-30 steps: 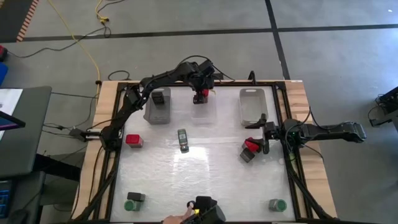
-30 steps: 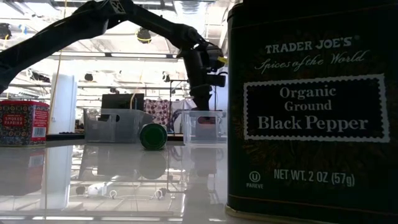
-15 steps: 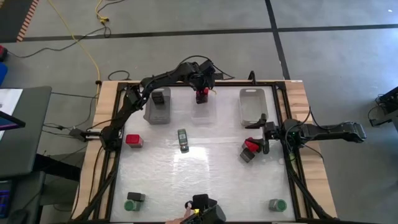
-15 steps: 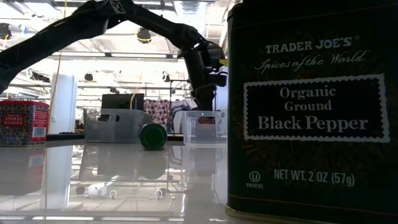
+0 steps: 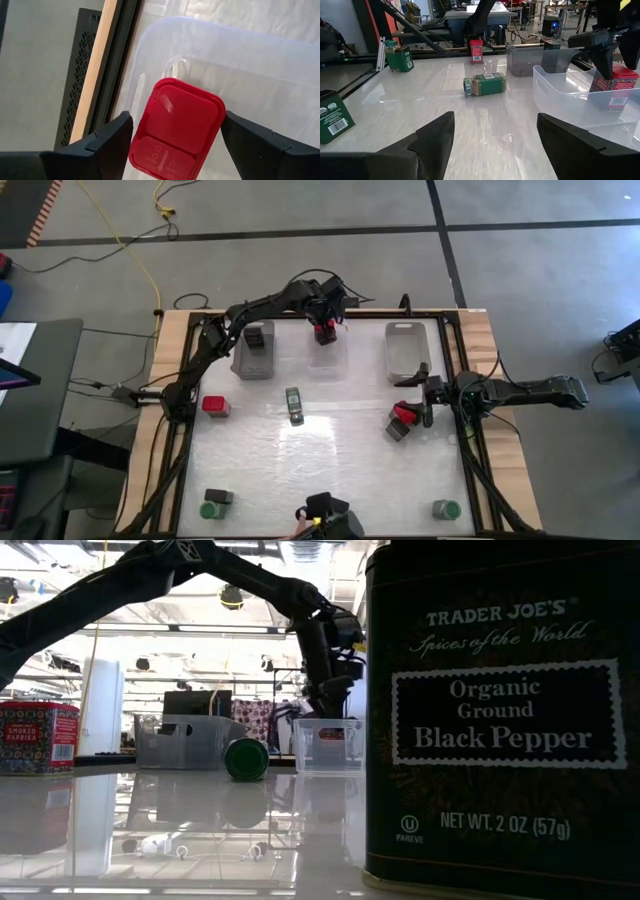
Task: Sort spices by type
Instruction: Put the red seasoning can into the transparent bin, then put the green seasoning bottle into the gray bin
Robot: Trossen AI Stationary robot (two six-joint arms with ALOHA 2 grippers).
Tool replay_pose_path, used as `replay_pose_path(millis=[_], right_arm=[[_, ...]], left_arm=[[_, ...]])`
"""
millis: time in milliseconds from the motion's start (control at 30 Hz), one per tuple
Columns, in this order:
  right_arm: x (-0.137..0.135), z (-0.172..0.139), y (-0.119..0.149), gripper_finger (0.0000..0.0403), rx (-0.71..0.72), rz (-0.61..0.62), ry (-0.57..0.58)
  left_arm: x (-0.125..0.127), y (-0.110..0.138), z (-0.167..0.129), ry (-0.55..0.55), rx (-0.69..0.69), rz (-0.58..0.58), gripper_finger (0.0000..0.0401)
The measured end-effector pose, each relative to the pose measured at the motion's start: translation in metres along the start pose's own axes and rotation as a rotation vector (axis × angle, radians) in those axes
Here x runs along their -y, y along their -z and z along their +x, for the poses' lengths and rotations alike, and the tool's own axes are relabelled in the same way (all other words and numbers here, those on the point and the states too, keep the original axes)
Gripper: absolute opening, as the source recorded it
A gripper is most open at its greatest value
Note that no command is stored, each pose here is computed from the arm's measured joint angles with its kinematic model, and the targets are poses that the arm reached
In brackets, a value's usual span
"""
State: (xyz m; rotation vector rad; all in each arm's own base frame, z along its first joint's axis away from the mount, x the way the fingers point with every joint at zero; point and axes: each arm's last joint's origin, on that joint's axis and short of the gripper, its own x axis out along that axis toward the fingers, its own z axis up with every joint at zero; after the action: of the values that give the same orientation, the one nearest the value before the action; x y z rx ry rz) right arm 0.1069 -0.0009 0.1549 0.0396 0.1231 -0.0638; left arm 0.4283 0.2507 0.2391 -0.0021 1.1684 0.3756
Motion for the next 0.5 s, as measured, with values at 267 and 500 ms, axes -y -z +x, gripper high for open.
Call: replay_pose_path(millis=[267,500], right_arm=[[0.0,0.0,0.0,0.0312,0.001,0.0,0.0],[0.0,0.0,0.0,0.0312,0.0,0.0,0.0]], left_arm=[[0.007,-0.01,-0.016,-0.002,0.04,0.064,0.029],[0.012,-0.018,-0.039,-0.004,0.077,0.059,0.029]])
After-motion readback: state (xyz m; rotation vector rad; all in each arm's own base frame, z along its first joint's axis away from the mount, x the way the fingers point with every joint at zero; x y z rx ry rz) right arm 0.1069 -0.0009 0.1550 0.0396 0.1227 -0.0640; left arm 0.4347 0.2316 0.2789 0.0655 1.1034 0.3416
